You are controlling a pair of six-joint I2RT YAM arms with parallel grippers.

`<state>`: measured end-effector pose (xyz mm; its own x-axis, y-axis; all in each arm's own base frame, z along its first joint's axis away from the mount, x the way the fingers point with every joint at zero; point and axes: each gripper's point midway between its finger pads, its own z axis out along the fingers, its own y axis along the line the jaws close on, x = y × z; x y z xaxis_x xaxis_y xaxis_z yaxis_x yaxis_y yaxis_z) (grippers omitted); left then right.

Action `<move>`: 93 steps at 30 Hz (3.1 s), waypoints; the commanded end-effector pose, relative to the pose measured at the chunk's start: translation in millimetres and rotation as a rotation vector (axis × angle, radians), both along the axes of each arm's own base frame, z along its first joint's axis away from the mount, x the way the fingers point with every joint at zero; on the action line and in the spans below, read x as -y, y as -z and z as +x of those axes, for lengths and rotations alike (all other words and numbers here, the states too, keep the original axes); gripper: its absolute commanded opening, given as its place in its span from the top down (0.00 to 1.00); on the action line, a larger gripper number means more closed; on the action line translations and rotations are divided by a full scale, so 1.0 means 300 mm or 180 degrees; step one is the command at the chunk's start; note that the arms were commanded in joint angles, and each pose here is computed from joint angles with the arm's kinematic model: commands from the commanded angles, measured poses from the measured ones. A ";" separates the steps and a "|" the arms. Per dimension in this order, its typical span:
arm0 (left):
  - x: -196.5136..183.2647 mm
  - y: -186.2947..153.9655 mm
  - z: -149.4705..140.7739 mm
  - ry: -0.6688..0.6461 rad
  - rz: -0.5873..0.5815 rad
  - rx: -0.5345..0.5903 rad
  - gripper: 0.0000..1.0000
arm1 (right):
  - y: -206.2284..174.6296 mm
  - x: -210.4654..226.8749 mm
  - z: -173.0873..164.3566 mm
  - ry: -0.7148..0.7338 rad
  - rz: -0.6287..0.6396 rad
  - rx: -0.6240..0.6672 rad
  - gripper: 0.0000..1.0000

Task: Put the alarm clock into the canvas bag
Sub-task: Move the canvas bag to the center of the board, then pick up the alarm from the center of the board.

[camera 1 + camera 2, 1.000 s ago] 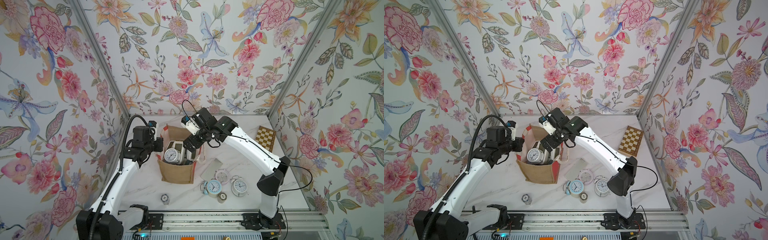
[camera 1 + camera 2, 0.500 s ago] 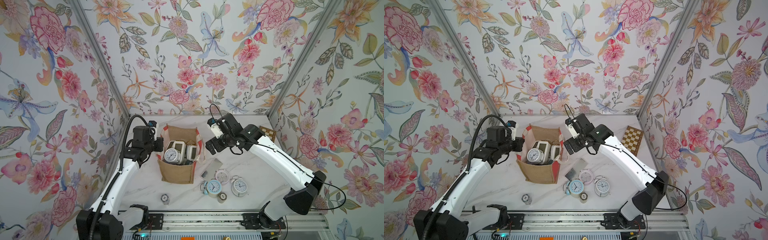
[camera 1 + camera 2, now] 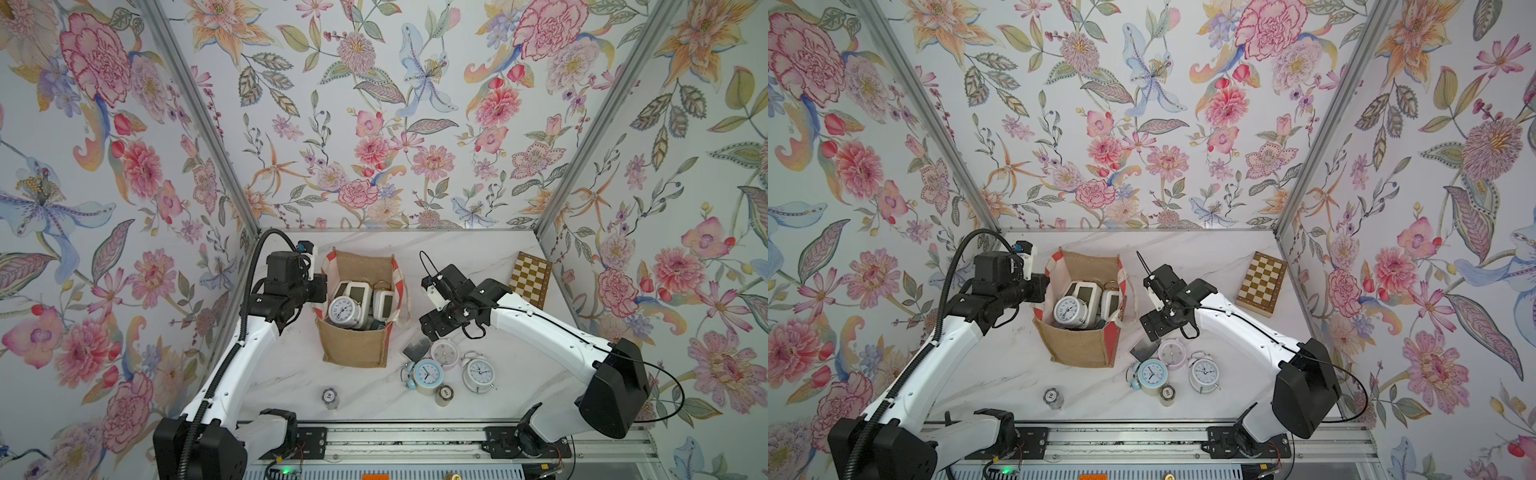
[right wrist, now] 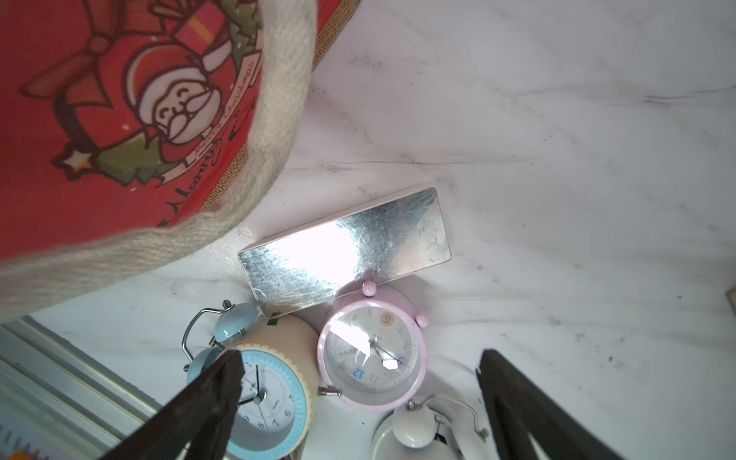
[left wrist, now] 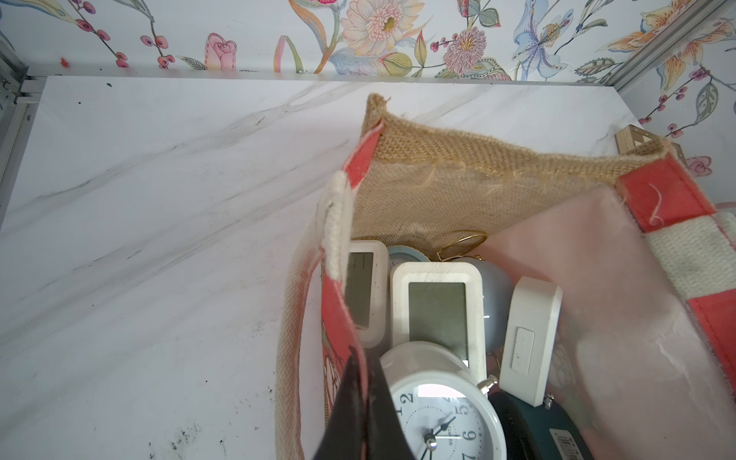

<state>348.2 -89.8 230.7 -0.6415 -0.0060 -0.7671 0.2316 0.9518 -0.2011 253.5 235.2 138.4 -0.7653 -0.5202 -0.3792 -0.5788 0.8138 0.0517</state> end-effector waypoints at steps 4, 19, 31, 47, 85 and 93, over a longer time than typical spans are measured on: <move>0.020 -0.081 0.043 0.0027 -0.0077 0.0294 0.96 | 0.089 -0.100 -0.058 -0.0259 0.0003 0.0008 0.05; 0.018 -0.089 0.043 0.0028 -0.0071 0.0311 0.96 | 0.272 -0.142 -0.083 -0.0442 -0.0659 0.0213 0.01; 0.018 -0.102 0.046 0.0030 -0.0069 0.0320 0.96 | 0.326 -0.115 -0.052 -0.0417 -0.1012 0.0393 0.01; 0.014 -0.099 0.039 0.0013 -0.0052 0.0305 0.96 | 0.297 0.141 0.161 0.0418 -0.1146 0.0409 0.01; 0.046 -0.086 0.059 0.0116 -0.0175 0.0298 0.96 | 0.240 0.094 -0.011 0.0101 0.0230 -0.0622 0.01; 0.050 -0.090 0.063 0.0120 -0.0189 0.0309 0.96 | 0.153 0.131 0.036 0.0259 0.0299 -0.0319 0.01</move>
<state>354.4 -100.7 228.7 -0.6419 -0.0079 -0.7667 0.2596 0.9387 -0.2270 257.2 206.7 81.2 -0.8390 -0.4416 -0.3179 -0.5185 0.8260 0.2212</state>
